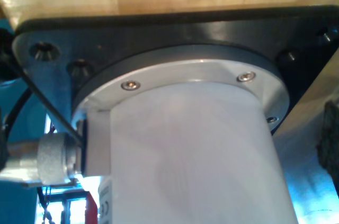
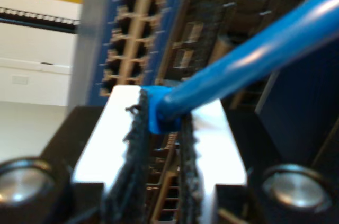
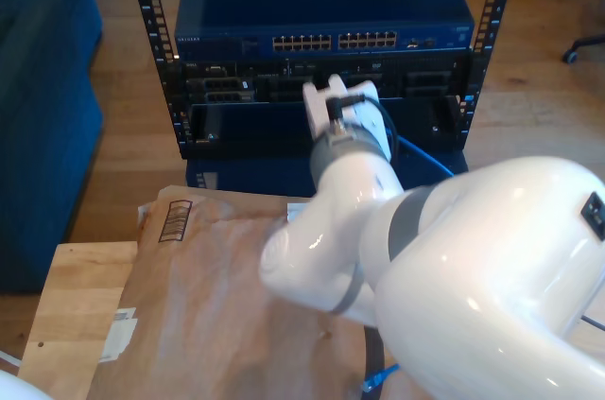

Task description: Grab the cable and plug it in

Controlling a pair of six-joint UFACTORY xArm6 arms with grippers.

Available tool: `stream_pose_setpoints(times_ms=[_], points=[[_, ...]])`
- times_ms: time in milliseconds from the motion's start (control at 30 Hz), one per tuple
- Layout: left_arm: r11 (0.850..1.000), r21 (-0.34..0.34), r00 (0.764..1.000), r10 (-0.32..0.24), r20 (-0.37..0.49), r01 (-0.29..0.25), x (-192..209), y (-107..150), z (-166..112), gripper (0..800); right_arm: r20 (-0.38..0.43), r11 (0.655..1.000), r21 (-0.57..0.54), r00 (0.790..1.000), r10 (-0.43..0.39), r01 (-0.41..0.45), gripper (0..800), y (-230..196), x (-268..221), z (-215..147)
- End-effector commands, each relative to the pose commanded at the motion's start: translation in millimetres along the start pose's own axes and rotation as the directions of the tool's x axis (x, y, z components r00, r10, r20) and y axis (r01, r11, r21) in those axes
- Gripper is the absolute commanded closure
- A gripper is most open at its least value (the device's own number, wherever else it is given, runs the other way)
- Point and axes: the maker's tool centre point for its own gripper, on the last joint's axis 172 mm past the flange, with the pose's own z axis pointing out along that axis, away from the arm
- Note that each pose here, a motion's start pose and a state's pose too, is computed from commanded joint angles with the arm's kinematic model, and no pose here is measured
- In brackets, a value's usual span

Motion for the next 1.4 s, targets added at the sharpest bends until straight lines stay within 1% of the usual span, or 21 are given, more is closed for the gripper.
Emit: stream_pose_setpoints(times_ms=[233, 500, 533, 600, 700, 767, 933, 1100, 1167, 1233, 1300, 1400], points=[[1.0, 0.0, 1.0, 0.0, 0.0, 0.0, 0, 0, 0, 0, -0.029, 1.0, 0.019, 0.999, 0.014, -0.013, 800, -5, 9, 0], [1.0, 0.0, 1.0, 0.0, 0.0, 0.0, 0, 0, 0, 0, -0.027, 1.0, 0.017, 1.0, 0.011, -0.011, 800, -3, 4, 0], [1.0, 0.0, 1.0, 0.0, 0.0, 0.0, 0, 0, 0, 0, -0.041, 1.0, 0.018, 0.999, 0.008, -0.007, 800, 1, 7, 1], [1.0, 0.0, 1.0, 0.0, 0.0, 0.0, 0, 0, 0, 0, -0.112, 0.997, 0.081, 0.994, 0.002, 0.007, 800, -9, 20, -3], [1.0, 0.0, 1.0, 0.0, 0.0, 0.0, 0, 0, 0, 0, -0.126, 0.997, 0.078, 0.992, -0.006, 0.016, 800, -4, 25, -4], [1.0, 0.0, 1.0, 0.0, 0.0, 0.0, 0, 0, 0, 0, -0.127, 0.997, 0.077, 0.992, 0.014, -0.004, 800, -3, 27, -3], [1.0, 0.0, 1.0, 0.0, 0.0, 0.0, 0, 0, 0, 0, -0.108, 0.99, 0.057, 0.985, 0.132, -0.126, 800, 18, 25, -6], [1.0, 0.0, 1.0, 0.0, 0.0, 0.0, 0, 0, 0, 0, -0.11, 0.989, 0.058, 0.983, 0.144, -0.139, 800, 19, 27, -5], [1.0, 0.0, 1.0, 0.0, 0.0, 0.0, 0, 0, 0, 0, -0.127, 0.988, 0.056, 0.981, 0.149, -0.142, 800, 21, 37, -2], [1.0, 0.0, 1.0, 0.0, 0.0, 0.0, 0, 0, 0, 0, -0.148, 0.989, 0.045, 0.978, 0.146, -0.14, 800, 29, 48, 0], [1.0, 0.0, 1.0, 0.0, 0.0, 0.0, 0, 0, 0, 0, -0.151, 0.99, 0.027, 0.979, 0.138, -0.135, 800, 41, 51, -3], [1.0, 0.0, 1.0, 0.0, 0.0, 0.0, 0, 0, 0, 0, -0.153, 0.985, 0.025, 0.973, 0.173, -0.171, 800, 47, 53, -4]])
